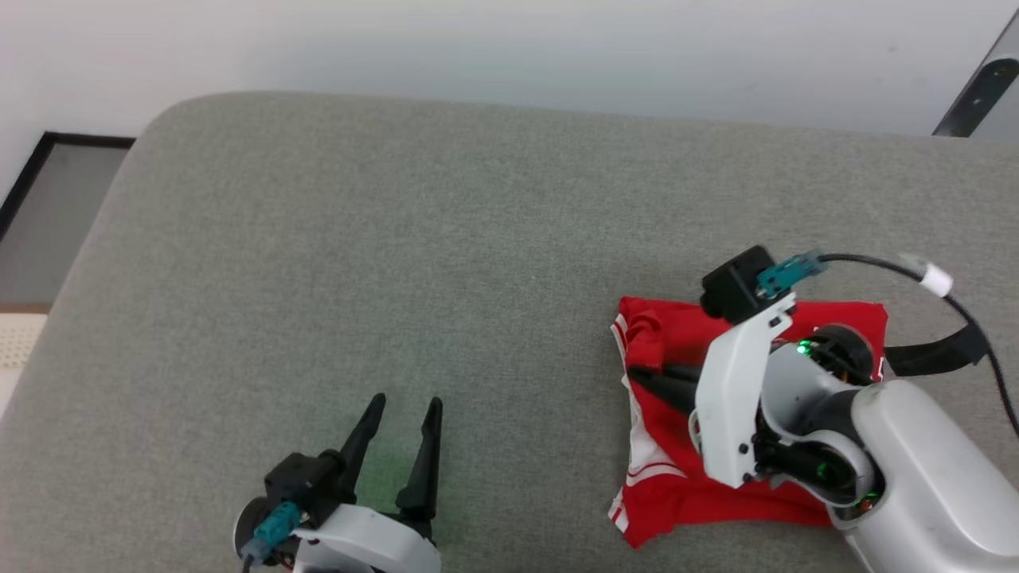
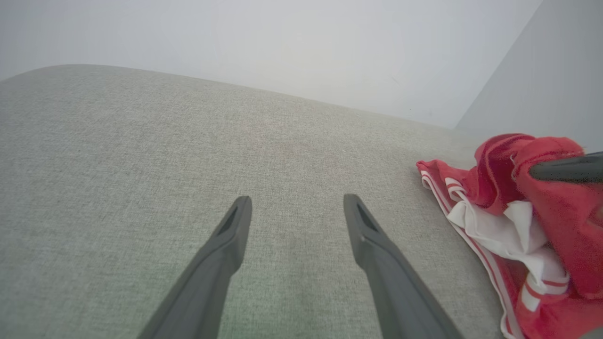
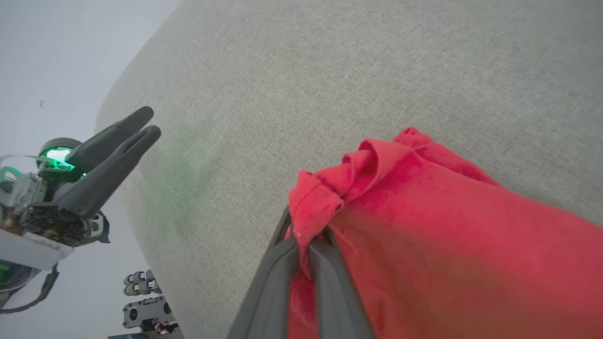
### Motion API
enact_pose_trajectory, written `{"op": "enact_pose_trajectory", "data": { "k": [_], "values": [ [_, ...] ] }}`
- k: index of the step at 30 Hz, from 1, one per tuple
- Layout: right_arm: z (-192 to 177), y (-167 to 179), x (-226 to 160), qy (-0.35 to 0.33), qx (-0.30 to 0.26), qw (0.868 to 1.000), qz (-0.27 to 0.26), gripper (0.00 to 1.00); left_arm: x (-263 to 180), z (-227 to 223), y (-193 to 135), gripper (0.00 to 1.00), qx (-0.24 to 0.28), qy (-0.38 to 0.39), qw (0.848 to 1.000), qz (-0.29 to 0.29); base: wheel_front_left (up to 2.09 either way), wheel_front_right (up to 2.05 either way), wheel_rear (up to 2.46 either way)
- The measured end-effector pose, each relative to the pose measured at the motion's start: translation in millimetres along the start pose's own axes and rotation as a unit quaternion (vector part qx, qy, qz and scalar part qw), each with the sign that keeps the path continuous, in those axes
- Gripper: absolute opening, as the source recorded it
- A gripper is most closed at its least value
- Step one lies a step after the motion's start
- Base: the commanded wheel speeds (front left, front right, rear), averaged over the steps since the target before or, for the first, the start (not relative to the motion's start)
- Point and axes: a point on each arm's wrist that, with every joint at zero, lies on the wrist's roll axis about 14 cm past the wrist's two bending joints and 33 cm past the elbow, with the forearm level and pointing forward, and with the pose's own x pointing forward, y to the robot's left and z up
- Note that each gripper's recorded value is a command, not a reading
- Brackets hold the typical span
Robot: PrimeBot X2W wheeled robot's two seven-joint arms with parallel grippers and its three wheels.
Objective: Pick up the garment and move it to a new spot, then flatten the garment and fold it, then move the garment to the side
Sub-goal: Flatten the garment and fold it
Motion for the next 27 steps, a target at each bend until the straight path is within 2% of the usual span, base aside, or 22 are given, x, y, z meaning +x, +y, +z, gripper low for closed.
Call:
{"op": "enact_pose_trajectory", "data": {
  "k": [7, 9, 10, 11, 15, 20, 23, 27],
  "values": [
    [-17.1, -3.7, 19.5, 0.016, 0.012, 1.000, 0.004, 0.00, 4.2, -2.5, 2.7, 1.00, -0.001, 0.004, 1.000, 0.004, 0.00, 0.00, 0.00],
    [-18.7, -3.5, 21.0, 0.014, 0.013, 1.000, 0.005, 0.35, 4.9, -3.7, 2.4, 1.00, -0.001, 0.006, 1.000, 0.004, 0.00, 0.00, 0.00],
    [-17.6, -2.9, 21.0, 0.009, 0.014, 1.000, 0.006, 0.63, 5.2, -4.3, 2.1, 1.00, -0.001, 0.006, 1.000, 0.003, 0.00, 0.00, 0.00],
    [-16.1, -1.5, 20.7, 0.005, 0.012, 1.000, 0.008, 1.00, 5.6, -4.8, 1.7, 1.00, -0.001, 0.007, 1.000, 0.003, 0.00, 0.00, 0.00],
    [-4.2, 3.0, 13.7, -0.026, 0.008, 1.000, 0.015, 1.00, 7.9, -3.5, -1.4, 1.00, 0.000, 0.005, 1.000, -0.004, 0.00, 0.00, 0.00],
    [12.7, -11.5, -9.3, -0.083, 0.003, 0.996, -0.011, 1.00, 13.4, 6.8, -5.5, 1.00, 0.002, -0.009, 1.000, -0.014, 0.00, 0.00, 0.00],
    [20.1, -27.4, -29.4, -0.123, -0.001, 0.992, -0.041, 1.00, 15.9, 9.1, -6.3, 1.00, 0.004, -0.011, 1.000, -0.018, 0.00, 0.00, 0.00],
    [11.0, -65.1, -64.5, -0.159, -0.013, 0.980, -0.115, 1.00, 22.8, 13.1, -10.9, 1.00, 0.011, -0.013, 0.999, -0.031, 0.00, 0.00, 0.00]
  ]
}}
